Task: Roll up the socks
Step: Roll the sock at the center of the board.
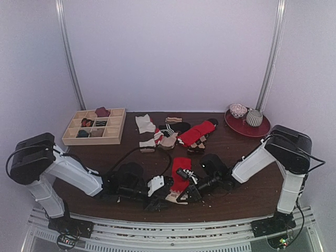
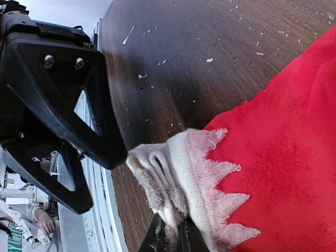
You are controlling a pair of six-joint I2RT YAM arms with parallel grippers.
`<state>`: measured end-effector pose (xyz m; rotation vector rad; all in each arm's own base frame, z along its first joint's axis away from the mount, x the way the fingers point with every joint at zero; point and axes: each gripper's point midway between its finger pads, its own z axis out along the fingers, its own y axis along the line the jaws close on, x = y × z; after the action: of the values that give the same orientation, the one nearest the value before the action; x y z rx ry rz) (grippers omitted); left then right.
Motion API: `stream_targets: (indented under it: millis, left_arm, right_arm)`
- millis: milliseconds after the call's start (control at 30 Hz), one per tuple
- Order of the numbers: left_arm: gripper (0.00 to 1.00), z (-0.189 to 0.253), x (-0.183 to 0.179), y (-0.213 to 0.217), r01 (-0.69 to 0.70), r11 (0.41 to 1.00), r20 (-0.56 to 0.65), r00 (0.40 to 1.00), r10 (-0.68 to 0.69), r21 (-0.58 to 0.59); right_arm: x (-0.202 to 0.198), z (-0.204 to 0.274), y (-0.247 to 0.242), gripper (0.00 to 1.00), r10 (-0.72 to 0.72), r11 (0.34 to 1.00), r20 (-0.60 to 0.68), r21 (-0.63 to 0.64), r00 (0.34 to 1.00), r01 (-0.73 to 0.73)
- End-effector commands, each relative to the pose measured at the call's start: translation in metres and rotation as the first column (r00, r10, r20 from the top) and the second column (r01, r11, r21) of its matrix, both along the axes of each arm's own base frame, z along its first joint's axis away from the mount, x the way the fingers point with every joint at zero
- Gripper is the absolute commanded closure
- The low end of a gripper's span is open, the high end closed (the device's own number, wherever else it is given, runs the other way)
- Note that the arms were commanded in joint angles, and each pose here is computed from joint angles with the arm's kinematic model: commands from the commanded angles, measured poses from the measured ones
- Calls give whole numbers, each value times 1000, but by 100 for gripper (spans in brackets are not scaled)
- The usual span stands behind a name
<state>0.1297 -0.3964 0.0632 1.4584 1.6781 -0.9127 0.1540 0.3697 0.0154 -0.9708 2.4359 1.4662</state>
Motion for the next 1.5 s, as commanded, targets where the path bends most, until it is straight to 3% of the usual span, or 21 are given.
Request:
stream_targets:
  millis: [0, 567, 900, 1033, 1133, 1233, 1367, 1467]
  left_arm:
    - [48, 10, 6, -20, 48, 997, 95, 995, -42, -67]
    - [55, -60, 7, -4, 4, 988, -12, 1000, -2, 152]
    - [72, -93, 0, 24, -39, 958, -70, 996, 61, 283]
    - [84, -100, -2, 23, -29, 954, -81, 995, 56, 300]
    - [100, -103, -1, 19, -29, 950, -85, 995, 58, 312]
    - [100, -106, -1, 16, -30, 944, -99, 993, 66, 329]
    - [100, -122, -4, 23, -46, 909, -168, 978, 126, 415]
    - [100, -138, -18, 32, -16, 864, -300, 935, 192, 503]
  right_arm:
    - [-44, -67, -58, 92, -70, 945, -272, -327, 960, -24]
    - [-50, -65, -61, 91, -49, 950, -336, -306, 941, -60]
    - [-47, -57, -62, 90, -44, 955, -356, -289, 934, -65]
    - [-45, -55, -58, 88, -42, 958, -350, -281, 936, -63]
    - [-44, -54, -57, 86, -40, 959, -348, -276, 937, -62]
    - [-42, -52, -55, 83, -32, 962, -338, -267, 941, -63]
    - [-34, -40, -51, 76, 3, 970, -262, -234, 965, -66]
    - [-10, -15, -47, 68, -14, 981, -52, -192, 999, 3]
